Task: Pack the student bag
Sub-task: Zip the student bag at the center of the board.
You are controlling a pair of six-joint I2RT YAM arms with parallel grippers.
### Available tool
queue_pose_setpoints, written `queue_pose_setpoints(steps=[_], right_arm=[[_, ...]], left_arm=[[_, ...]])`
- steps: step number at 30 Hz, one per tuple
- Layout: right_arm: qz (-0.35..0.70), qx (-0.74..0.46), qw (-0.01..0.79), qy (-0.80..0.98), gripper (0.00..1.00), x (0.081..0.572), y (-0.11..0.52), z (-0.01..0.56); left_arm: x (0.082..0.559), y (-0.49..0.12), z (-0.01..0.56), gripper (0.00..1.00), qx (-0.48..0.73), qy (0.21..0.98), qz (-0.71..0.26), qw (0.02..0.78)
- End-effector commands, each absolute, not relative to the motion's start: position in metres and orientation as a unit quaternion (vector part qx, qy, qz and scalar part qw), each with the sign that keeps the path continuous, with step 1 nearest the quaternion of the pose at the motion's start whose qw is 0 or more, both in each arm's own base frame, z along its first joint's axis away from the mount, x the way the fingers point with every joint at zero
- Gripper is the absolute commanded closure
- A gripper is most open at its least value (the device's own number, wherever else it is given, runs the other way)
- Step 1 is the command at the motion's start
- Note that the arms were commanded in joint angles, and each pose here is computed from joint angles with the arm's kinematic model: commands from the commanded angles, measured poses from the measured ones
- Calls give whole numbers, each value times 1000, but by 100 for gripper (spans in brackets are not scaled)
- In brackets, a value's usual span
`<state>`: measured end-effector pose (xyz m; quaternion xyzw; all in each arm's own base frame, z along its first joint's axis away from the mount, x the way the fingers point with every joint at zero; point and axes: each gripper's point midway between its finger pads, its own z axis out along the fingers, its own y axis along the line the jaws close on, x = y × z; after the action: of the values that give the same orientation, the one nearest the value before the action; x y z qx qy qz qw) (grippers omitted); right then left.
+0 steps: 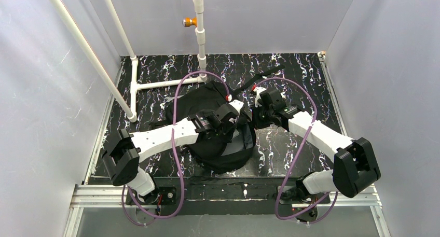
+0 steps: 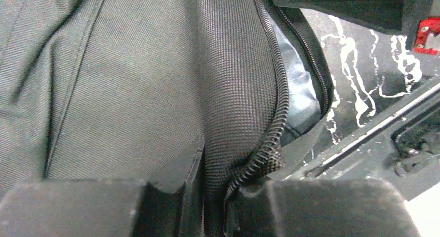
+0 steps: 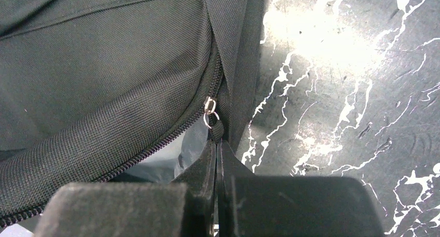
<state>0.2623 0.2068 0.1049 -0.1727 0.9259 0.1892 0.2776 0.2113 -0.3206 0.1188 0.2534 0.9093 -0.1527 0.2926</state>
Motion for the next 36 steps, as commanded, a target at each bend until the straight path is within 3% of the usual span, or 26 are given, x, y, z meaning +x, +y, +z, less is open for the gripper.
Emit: queue_pose_setpoints(steps=[1, 3, 6, 10, 18, 29, 36], right_arm=[[192, -203, 271, 921, 99, 252, 205, 110], [191, -208, 271, 920, 99, 252, 204, 110], [187, -217, 271, 919, 99, 253, 203, 112], [188, -221, 278, 916, 99, 254, 204, 115], [204, -216, 287, 910, 99, 253, 208, 121], [220, -218, 293, 904, 99, 253, 213, 127], [229, -219, 296, 901, 99, 252, 216, 131]], left_arm=[[193, -328, 135, 81, 253, 904, -223, 263], [187, -331, 138, 69, 261, 898, -252, 248], [182, -331, 148, 37, 266, 890, -282, 240], [188, -320, 163, 25, 264, 882, -304, 245], [227, -289, 180, 16, 266, 881, -261, 292], [336, -302, 127, 21, 320, 875, -95, 351], [370, -322, 119, 26, 357, 848, -66, 386]])
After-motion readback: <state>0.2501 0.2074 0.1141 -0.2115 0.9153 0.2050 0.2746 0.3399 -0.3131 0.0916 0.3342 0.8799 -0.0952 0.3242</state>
